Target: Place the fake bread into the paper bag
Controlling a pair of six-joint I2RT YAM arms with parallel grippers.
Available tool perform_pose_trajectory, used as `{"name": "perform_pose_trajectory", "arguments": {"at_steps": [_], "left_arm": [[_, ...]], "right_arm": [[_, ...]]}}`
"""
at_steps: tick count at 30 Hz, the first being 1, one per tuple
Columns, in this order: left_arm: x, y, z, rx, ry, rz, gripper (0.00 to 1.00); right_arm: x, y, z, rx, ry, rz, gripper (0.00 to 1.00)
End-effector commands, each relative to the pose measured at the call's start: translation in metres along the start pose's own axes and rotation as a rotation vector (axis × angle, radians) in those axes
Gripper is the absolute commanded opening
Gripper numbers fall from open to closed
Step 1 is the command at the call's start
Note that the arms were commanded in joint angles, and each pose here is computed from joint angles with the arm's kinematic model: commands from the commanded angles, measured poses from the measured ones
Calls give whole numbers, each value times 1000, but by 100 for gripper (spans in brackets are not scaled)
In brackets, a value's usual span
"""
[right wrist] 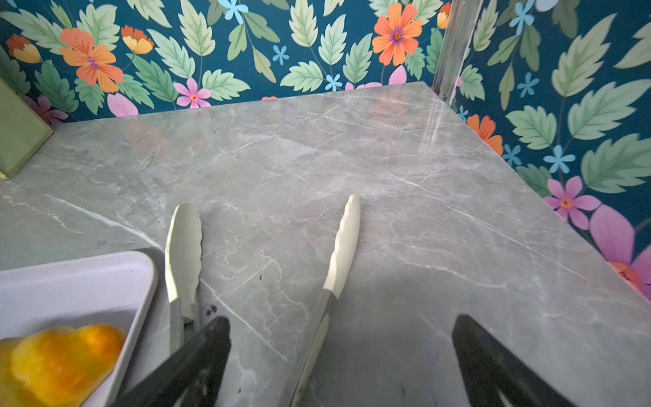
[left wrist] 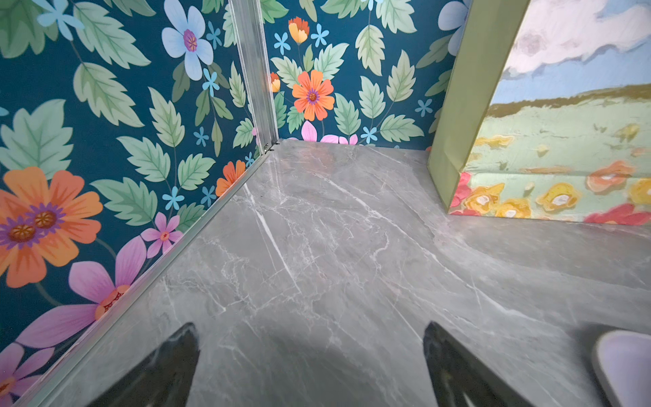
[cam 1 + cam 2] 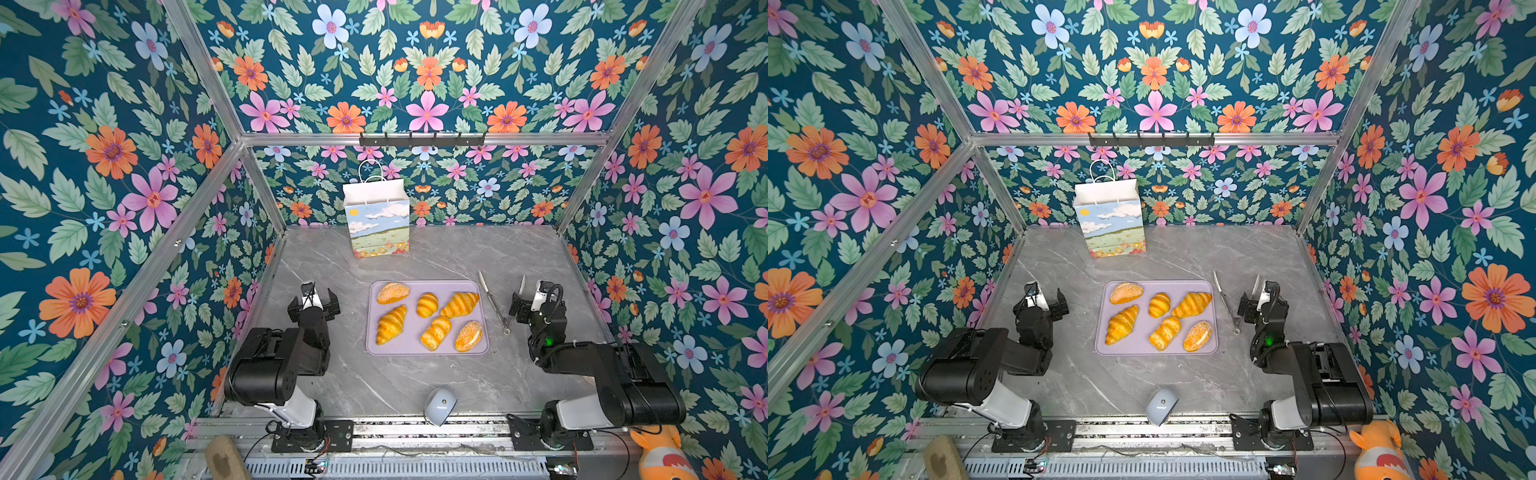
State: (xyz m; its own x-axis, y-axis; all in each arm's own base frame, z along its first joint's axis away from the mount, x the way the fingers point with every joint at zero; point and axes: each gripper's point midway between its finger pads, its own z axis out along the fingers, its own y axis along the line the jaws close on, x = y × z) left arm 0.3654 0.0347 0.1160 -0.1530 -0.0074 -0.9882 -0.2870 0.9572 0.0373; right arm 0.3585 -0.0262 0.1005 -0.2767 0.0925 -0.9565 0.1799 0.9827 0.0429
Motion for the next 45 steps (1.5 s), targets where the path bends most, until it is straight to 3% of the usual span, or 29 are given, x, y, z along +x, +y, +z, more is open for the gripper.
{"name": "perform_pose_trajectory", "arguments": {"at_steps": [1,4,7,12,15,18,20,24,29,38,45], "left_arm": [[-20,12,-5,-67,-51,-36,100],[-30,23,-3,-136,18,-76,100],[-48,24,-6,-146,52,-131,100],[-83,27,-12,-172,115,-268,100],[-96,27,-17,-179,160,-324,100],[-112,12,-18,-87,193,-344,100],[-126,-12,-21,65,184,-347,100],[-154,-56,-35,352,143,-368,100],[-174,-98,-48,604,158,-366,98],[-187,-135,-75,827,124,-303,97],[-183,-138,-76,850,131,-304,96]], "right_arm": [[-25,-6,-8,36,-66,32,99],[-39,1,-10,9,9,20,99],[-63,0,-14,27,26,95,99],[-85,1,-31,38,99,367,99],[-91,34,-43,-133,197,434,99],[-86,61,-57,-276,309,461,99],[-77,68,-65,-297,398,470,98],[-55,68,-80,-256,558,442,95],[-26,69,-95,-162,659,253,95],[10,51,-84,-28,781,152,95],[34,55,-70,-22,852,136,96]]}}
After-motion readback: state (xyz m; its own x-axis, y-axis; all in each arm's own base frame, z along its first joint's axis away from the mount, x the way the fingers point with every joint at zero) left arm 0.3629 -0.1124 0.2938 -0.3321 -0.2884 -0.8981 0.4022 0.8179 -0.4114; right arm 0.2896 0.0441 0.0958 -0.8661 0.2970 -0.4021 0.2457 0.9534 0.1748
